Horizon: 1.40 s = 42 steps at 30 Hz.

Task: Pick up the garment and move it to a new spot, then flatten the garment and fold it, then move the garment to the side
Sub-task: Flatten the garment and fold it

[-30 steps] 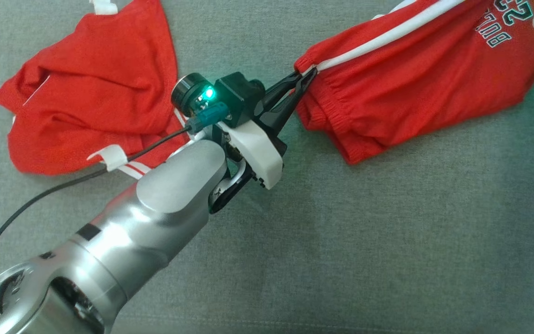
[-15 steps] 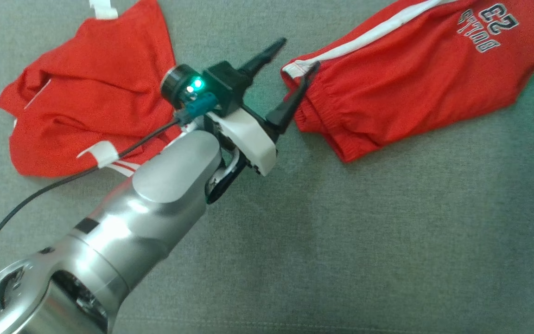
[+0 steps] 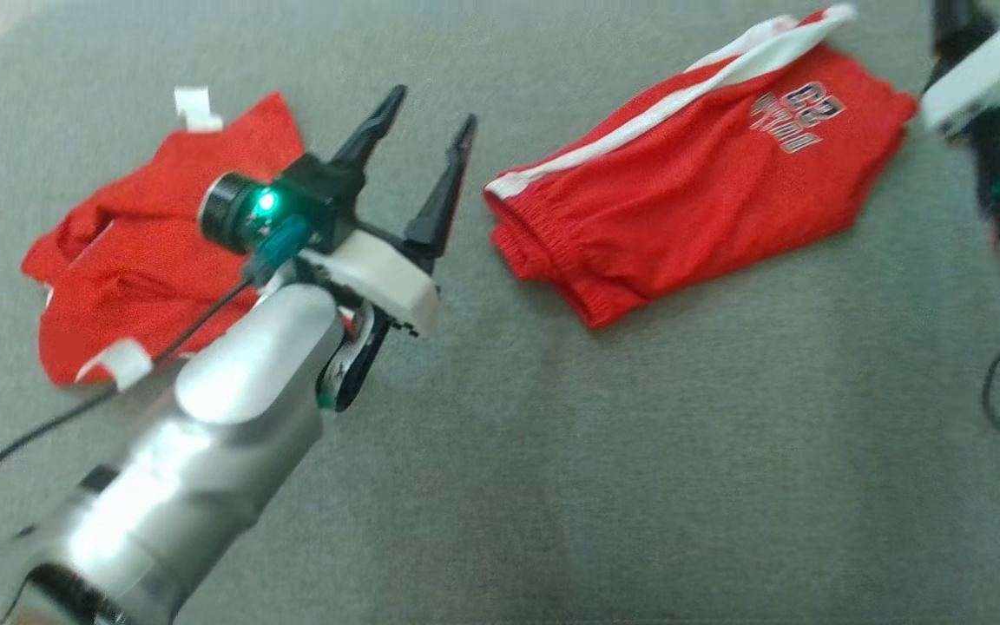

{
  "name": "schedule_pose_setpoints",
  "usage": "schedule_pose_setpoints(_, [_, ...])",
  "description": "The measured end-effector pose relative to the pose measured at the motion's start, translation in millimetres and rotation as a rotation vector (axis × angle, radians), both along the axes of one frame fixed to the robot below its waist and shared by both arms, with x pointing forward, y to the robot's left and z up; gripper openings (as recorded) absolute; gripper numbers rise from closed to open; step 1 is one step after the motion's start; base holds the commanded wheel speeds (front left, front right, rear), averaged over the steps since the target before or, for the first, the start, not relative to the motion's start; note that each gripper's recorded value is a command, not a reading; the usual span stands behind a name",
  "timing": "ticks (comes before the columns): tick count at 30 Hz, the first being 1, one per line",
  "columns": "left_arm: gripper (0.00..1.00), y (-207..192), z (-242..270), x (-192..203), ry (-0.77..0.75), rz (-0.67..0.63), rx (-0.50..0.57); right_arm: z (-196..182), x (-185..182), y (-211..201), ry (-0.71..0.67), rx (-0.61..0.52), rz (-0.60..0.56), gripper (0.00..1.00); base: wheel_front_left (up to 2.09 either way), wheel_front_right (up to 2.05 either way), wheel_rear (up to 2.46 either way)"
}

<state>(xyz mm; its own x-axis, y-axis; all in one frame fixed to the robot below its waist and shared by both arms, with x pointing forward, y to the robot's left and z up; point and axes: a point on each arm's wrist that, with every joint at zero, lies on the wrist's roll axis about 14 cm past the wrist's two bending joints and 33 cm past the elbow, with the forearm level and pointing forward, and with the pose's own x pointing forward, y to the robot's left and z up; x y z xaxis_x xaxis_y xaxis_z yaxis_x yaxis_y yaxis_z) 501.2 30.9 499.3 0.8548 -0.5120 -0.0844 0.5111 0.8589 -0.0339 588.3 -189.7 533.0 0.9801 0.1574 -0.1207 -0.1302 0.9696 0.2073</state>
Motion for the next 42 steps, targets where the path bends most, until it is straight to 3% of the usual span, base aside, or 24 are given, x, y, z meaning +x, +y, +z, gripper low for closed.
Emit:
schedule_pose_setpoints(9, [1.00,19,38,-33,-0.126,0.147,-0.068,22,-72,17,-0.175,0.177,0.018,1.00,0.00,0.00,0.00])
schedule_pose_setpoints(19, [1.00,50,13,-85,-0.095,0.302,-0.102,-42,-167,36,-0.095,0.170,0.007,1.00,0.00,0.00,0.00])
schedule_pose_setpoints(23, [1.00,55,-7,-98,-0.047,0.314,-0.098,-67,-185,43,-0.039,0.177,-0.007,1.00,0.00,0.00,0.00])
schedule_pose_setpoints(29, [1.00,53,-11,-91,-0.047,0.295,-0.107,-66,-167,43,-0.030,0.140,0.002,1.00,0.00,0.00,0.00])
schedule_pose_setpoints(34, [1.00,49,-13,-72,-0.056,0.275,-0.113,-61,-117,21,0.000,0.100,-0.052,1.00,0.00,0.00,0.00])
schedule_pose_setpoints(38, [1.00,53,-26,-62,-0.030,0.283,-0.107,-69,-74,-5,0.077,0.078,-0.134,1.00,0.00,0.00,0.00])
schedule_pose_setpoints(42, [1.00,62,-45,-61,0.016,0.305,-0.091,-106,-46,-24,0.235,0.043,-0.209,1.00,0.00,0.00,0.00])
